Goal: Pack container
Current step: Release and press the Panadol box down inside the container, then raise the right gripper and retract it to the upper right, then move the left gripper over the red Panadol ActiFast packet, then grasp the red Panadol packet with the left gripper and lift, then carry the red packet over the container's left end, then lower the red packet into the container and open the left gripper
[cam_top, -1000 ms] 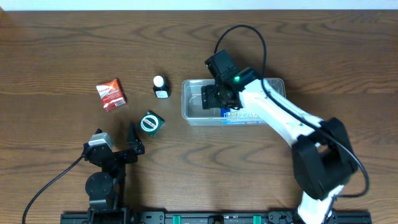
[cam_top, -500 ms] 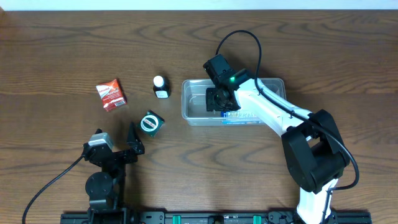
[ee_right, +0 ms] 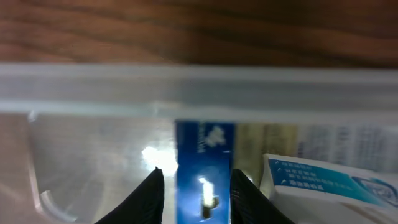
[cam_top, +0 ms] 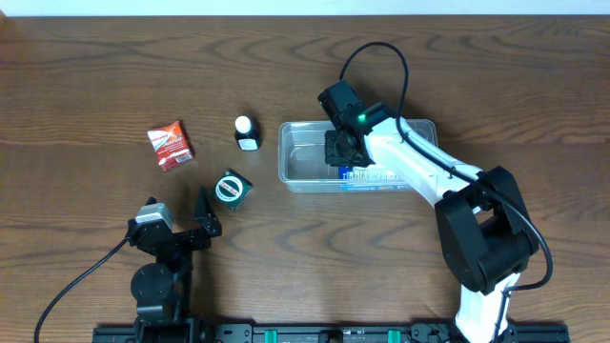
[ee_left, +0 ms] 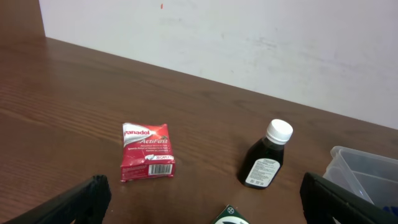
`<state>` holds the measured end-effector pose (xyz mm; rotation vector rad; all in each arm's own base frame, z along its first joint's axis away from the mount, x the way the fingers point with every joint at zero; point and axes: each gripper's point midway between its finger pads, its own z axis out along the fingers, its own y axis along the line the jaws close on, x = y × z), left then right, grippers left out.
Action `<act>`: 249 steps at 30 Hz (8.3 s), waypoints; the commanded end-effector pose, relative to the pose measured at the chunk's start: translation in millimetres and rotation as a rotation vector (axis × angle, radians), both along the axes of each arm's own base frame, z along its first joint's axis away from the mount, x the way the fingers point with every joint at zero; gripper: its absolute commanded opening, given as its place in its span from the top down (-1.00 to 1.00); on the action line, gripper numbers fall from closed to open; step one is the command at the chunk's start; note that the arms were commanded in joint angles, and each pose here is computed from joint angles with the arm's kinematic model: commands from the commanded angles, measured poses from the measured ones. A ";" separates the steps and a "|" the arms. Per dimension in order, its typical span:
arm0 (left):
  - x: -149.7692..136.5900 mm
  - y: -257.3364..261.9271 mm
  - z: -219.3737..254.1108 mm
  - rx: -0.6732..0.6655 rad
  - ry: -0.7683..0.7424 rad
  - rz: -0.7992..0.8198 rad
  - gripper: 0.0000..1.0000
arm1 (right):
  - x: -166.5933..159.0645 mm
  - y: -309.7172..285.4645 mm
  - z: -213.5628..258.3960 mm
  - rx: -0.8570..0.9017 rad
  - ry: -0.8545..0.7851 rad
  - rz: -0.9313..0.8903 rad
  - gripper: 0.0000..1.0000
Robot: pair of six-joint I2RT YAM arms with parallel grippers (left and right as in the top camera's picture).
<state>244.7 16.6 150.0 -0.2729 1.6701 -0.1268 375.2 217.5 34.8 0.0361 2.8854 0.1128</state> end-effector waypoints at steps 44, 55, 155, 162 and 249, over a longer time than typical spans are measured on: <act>-1.2 2.9 -18.0 0.004 0.056 0.014 -0.96 | 8.1 9.2 148.5 0.083 -0.186 0.248 -0.33; -1.2 2.9 -18.0 0.004 0.056 0.014 -0.96 | 22.1 -161.5 248.8 0.078 -0.404 -0.235 -0.99; 165.0 64.8 -107.5 -0.048 1.217 0.084 -0.31 | 12.6 -274.2 249.7 0.015 -0.398 -0.516 -0.99; 171.0 36.1 -16.9 -0.028 1.066 0.053 -0.31 | 12.5 -274.1 249.9 0.015 -0.398 -0.516 -0.99; 96.4 -267.8 -83.5 0.100 1.210 -0.321 -0.21 | 12.5 -274.1 249.9 0.015 -0.398 -0.516 -0.99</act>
